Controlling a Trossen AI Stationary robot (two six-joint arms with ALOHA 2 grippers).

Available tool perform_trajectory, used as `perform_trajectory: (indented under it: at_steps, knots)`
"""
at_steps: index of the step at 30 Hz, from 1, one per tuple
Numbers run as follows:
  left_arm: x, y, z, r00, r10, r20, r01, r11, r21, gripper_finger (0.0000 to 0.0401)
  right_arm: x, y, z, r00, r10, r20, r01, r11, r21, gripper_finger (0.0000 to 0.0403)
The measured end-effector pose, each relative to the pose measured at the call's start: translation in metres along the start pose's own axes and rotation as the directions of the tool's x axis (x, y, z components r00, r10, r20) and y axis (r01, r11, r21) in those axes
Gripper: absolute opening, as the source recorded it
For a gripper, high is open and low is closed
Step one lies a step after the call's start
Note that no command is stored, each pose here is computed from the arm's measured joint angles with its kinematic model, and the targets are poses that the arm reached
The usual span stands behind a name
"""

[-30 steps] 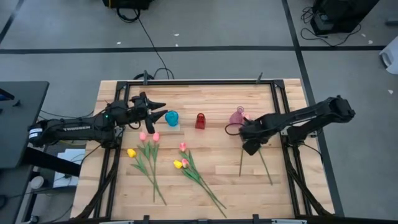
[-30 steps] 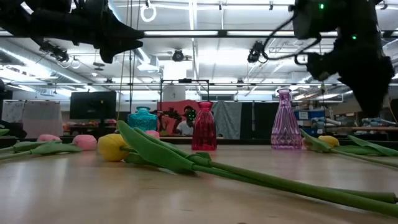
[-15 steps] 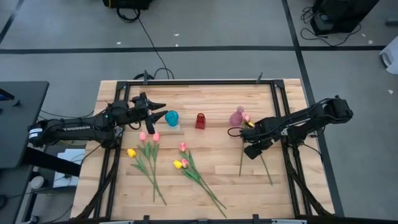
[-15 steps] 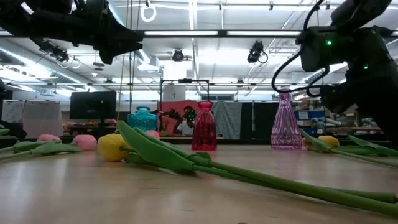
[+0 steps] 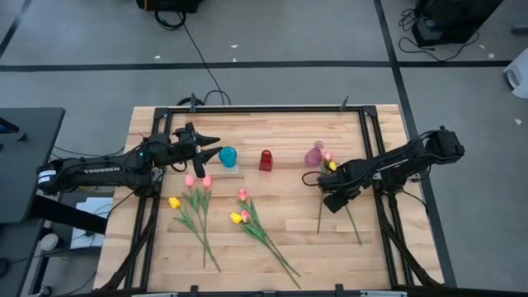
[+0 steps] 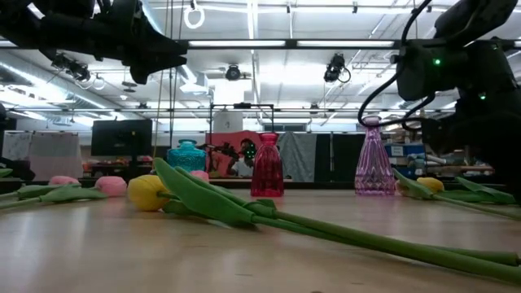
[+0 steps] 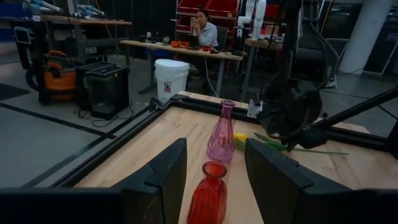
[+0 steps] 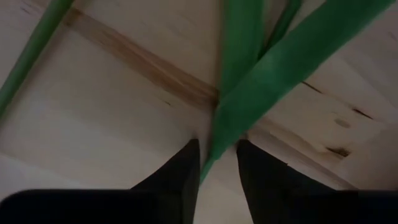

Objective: Sort flowers into vase by color
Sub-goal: Put the right yellow flower into the pink vase

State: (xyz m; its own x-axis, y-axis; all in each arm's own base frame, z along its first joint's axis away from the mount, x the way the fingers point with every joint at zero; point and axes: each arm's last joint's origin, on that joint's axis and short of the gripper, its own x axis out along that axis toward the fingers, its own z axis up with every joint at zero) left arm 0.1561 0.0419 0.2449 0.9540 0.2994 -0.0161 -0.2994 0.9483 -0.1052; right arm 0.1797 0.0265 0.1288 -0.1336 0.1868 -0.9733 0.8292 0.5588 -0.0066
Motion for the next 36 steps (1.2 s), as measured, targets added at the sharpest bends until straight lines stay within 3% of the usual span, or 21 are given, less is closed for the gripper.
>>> perform_trajectory:
  at_steps: [4,9,17,21,23,26,29,36]
  knots:
    - [0.000,0.000,0.000,1.000,0.000,-0.001,0.000,1.000,-0.001,0.0168,0.003,0.004,0.003,0.999,-0.032,-0.024,0.031,0.999,-0.025,0.0082]
    - [0.000,0.000,0.000,1.000,0.000,-0.002,0.000,1.000,-0.001,0.0168,-0.005,0.005,0.001,1.000,-0.023,-0.005,0.022,0.998,-0.059,0.0014]
    - [0.000,0.000,0.000,1.000,0.001,-0.002,-0.001,1.000,0.000,0.0168,-0.036,-0.008,-0.015,0.997,-0.017,-0.074,0.015,0.999,-0.032,0.0006]
    - [0.000,0.000,0.000,1.000,0.000,-0.002,0.000,1.000,0.001,0.0168,-0.067,-0.010,-0.021,1.000,-0.008,-0.004,0.008,0.999,-0.045,0.0006]
    - [0.000,0.000,0.000,1.000,0.001,-0.002,-0.001,1.000,0.001,0.0168,-0.086,-0.006,-0.023,0.994,0.069,0.084,-0.060,0.993,-0.105,0.0005]
    - [0.000,0.000,0.000,1.000,0.001,-0.003,-0.001,1.000,0.001,0.0168,-0.115,-0.001,-0.024,0.947,0.210,0.242,-0.157,0.962,-0.222,0.0005]
    - [0.000,0.000,0.000,1.000,0.001,-0.001,-0.001,1.000,-0.001,0.0168,-0.141,-0.002,-0.021,0.859,0.319,0.401,-0.194,0.927,-0.322,0.0005]
    - [0.000,0.000,0.000,1.000,0.000,0.002,0.000,1.000,-0.002,0.0168,-0.176,-0.020,-0.001,0.611,0.277,0.742,-0.051,0.949,-0.312,0.0005]
